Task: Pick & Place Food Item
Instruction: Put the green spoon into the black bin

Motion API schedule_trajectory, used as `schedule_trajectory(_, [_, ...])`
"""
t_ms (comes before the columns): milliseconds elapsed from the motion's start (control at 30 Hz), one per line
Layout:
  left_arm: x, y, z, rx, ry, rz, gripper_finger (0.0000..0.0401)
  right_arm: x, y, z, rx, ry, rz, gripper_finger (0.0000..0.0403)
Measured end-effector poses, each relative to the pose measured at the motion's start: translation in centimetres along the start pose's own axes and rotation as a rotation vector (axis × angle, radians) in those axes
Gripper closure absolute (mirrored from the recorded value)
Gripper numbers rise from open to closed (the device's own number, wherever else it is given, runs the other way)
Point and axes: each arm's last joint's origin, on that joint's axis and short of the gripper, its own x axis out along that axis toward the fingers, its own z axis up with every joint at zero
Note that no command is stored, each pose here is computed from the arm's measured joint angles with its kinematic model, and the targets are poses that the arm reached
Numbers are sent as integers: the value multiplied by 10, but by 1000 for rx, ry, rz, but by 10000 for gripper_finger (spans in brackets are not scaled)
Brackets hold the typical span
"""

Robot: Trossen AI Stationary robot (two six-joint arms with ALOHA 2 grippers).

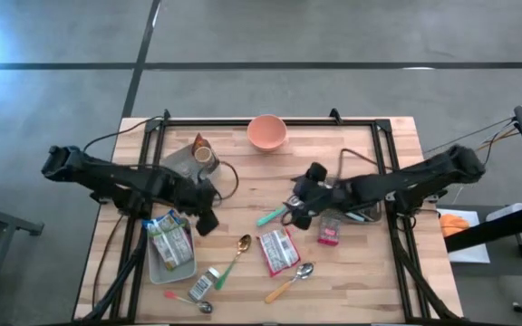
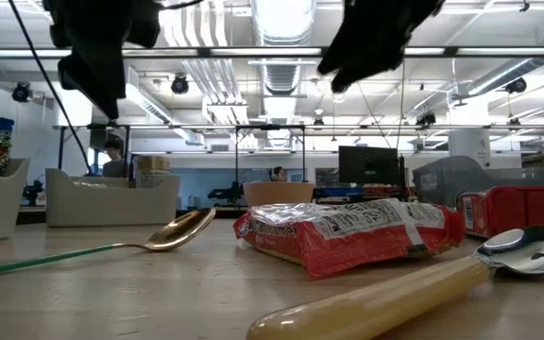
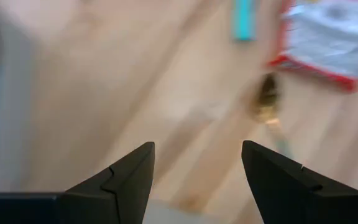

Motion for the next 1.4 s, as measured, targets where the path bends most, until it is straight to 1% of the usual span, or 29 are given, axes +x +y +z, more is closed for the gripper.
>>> schedule_trajectory(67, [7, -13, -3, 4, -22, -49, 154, -11, -7, -1, 37, -26, 14, 35])
schedule_trajectory(133, [15, -24, -6, 2, -27, -73, 154, -18, -12, -3, 80, -48, 22, 35])
schedule_trajectory(300, [50, -43, -14, -23, 64, 6, 154, -18, -18, -17, 155, -51, 10, 35])
schedule_trajectory(467, [76, -70, -15, 6, 115, 55, 154, -12, -18, -28, 164, -19, -2, 35])
schedule_trajectory(667, [96, -105, -14, 52, 174, 43, 154, -10, -18, -34, 156, 1, -10, 35])
schedule_trajectory(800, [110, -122, -20, 80, 211, 47, 154, -11, -18, -34, 157, -2, -7, 35])
schedule_trajectory(933, [127, -128, -30, 69, 260, 84, 154, -11, -17, -36, 150, 3, 2, 35])
schedule_trajectory(1100, [144, -126, -35, 43, 281, 136, 154, -15, -12, -35, 142, -3, 22, 35])
schedule_trajectory(1233, [149, -128, -34, 55, 268, 125, 157, -16, -10, -36, 135, -4, 31, 35])
schedule_trajectory(1300, [149, -129, -34, 70, 265, 116, 166, -17, -9, -36, 133, -1, 31, 35])
schedule_trajectory(1400, [150, -129, -34, 98, 266, 114, 198, -17, -9, -37, 128, 2, 33, 35])
